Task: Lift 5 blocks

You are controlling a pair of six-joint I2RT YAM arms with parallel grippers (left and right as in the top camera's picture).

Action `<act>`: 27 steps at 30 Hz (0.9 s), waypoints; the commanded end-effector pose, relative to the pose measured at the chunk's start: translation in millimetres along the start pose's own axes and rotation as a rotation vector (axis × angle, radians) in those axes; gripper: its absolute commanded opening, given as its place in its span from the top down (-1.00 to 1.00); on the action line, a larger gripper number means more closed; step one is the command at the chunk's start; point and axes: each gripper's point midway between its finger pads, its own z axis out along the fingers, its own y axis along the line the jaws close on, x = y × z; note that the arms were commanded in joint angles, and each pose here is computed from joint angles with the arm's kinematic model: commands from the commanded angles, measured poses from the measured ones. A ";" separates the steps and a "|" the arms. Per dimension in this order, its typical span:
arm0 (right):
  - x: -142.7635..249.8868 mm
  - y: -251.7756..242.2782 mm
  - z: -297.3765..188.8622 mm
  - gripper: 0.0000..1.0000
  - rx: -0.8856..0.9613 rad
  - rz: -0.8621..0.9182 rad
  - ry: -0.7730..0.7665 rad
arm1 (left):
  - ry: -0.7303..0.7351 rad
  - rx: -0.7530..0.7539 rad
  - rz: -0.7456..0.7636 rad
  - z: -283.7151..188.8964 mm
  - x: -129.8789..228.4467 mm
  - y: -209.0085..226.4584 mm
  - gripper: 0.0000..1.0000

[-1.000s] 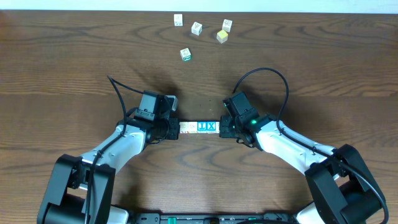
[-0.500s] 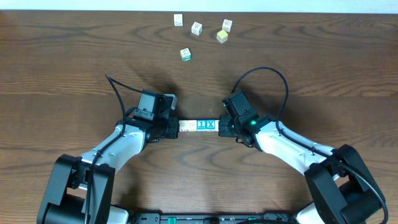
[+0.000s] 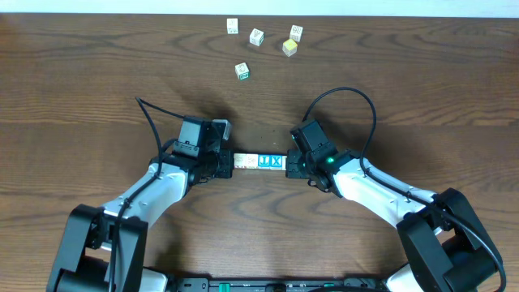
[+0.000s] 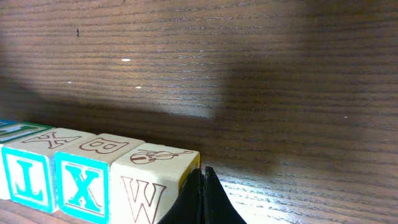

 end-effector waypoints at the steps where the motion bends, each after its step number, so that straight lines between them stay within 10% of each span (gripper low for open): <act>1: 16.7 73.6 -22.5 0.98 -0.293 -0.088 0.077 | 0.005 0.263 0.082 -13.1 -3.2 -61.1 0.86; 27: -0.9 90.0 -45.4 0.97 -0.351 -0.101 0.017 | -0.036 0.275 0.078 -25.4 -12.3 -68.1 0.86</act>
